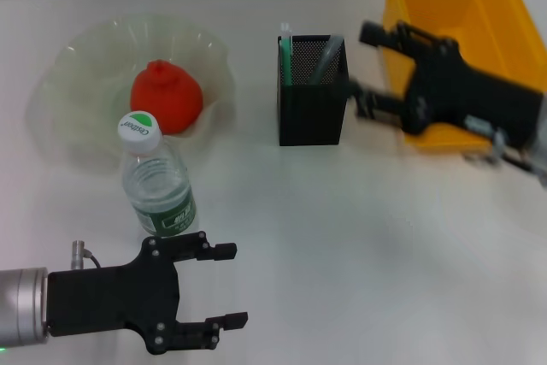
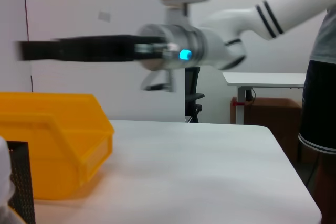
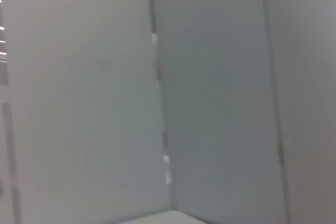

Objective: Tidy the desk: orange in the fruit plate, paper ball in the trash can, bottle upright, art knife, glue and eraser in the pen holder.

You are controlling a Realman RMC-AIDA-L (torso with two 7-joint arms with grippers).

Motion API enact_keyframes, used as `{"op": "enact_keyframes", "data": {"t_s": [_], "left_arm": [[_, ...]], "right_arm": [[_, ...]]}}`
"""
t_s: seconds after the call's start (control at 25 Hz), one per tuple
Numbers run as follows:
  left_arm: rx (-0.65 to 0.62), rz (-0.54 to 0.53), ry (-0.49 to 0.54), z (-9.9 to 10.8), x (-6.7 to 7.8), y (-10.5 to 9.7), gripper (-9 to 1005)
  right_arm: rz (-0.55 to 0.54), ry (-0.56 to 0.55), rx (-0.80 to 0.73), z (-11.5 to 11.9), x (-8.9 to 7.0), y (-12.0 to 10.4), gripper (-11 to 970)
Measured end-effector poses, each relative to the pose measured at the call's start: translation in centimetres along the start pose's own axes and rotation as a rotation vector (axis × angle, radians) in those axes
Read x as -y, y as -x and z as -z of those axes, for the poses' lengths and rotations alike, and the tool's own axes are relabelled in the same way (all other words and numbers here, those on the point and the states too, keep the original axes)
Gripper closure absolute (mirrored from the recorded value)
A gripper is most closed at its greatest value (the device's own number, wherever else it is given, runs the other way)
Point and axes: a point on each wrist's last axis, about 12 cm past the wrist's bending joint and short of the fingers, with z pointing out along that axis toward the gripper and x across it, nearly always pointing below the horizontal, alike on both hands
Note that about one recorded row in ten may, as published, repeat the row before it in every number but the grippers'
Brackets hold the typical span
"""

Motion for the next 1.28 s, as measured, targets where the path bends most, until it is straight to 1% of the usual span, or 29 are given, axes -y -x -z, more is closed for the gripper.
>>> {"op": "enact_keyframes", "data": {"t_s": [0.12,0.16,0.2,0.32,0.36,0.56,0.88,1.28], "left_arm": [[0.006,-0.002,-0.002,0.4,0.2,0.1,253],[0.007,-0.004,-0.001,0.5,0.2,0.1,253],[0.007,-0.004,-0.001,0.5,0.2,0.1,253],[0.010,-0.003,0.007,0.7,0.3,0.1,253],[0.014,-0.002,0.015,0.8,0.4,0.0,253],[0.016,-0.001,0.017,0.8,0.4,0.0,253],[0.019,0.000,0.016,0.7,0.4,0.0,253],[0.032,0.019,0.007,0.7,0.7,0.1,253]], "right_arm": [[0.029,0.086,-0.037,2.6,-2.1,-1.3,225],[0.039,0.164,-0.103,4.0,-3.4,-2.5,180],[0.039,0.164,-0.103,4.0,-3.4,-2.5,168],[0.054,0.287,-0.176,5.4,-5.5,-4.5,131],[0.069,0.332,-0.171,5.8,-6.8,-5.5,119],[0.065,0.343,-0.159,5.8,-7.6,-6.2,119],[0.066,0.339,-0.163,5.8,-7.5,-6.3,119],[0.065,0.306,-0.155,5.6,-7.2,-6.3,119]]}}
